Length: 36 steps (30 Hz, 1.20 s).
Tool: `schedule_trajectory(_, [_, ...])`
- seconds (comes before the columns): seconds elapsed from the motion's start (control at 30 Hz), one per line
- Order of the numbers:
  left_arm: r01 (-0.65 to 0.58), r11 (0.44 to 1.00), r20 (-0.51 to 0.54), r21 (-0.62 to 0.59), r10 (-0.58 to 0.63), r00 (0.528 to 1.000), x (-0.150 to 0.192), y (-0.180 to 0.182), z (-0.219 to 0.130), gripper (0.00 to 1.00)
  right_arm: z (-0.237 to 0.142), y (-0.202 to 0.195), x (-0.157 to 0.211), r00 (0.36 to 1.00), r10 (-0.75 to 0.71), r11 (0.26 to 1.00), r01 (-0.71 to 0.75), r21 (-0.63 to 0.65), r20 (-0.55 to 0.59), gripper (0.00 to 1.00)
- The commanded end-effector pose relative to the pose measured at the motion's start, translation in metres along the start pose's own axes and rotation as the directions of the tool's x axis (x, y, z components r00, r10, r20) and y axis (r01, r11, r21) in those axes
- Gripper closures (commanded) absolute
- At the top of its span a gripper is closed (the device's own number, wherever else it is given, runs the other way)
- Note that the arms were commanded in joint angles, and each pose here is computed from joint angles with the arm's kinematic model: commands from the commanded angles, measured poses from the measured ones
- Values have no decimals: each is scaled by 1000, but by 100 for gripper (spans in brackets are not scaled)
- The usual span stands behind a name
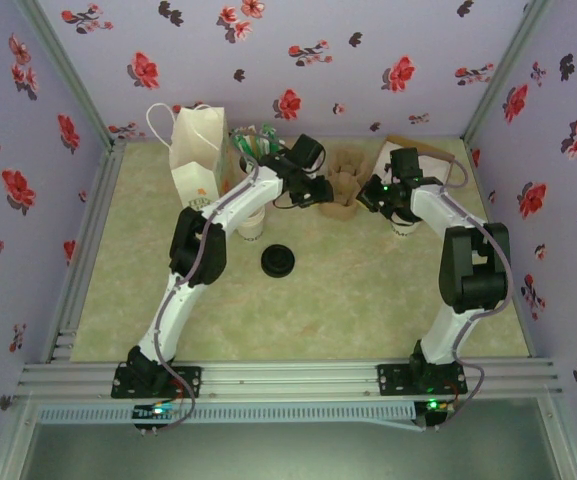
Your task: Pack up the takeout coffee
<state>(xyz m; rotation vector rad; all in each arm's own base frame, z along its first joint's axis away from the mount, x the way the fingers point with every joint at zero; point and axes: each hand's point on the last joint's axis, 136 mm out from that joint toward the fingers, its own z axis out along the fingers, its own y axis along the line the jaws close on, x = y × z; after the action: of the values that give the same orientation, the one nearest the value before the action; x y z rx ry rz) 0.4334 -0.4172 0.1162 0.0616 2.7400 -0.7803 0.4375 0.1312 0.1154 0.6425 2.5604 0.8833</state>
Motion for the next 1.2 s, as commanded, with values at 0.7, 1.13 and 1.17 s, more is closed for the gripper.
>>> schedule_trajectory(0.7, [-6, 1000, 34, 24, 5, 999, -18, -8, -7, 86, 6, 11, 7, 999, -21, 999, 19, -47, -42, 100])
schedule_trajectory(1.13, [-28, 999, 51, 40, 26, 998, -22, -16, -20, 97, 0, 26, 3, 998, -53, 995, 51, -83, -30, 100])
schedule_trajectory(1.17, [-28, 999, 49, 42, 26, 998, -22, -16, -20, 99, -2, 26, 1, 998, -55, 995, 52, -85, -26, 100])
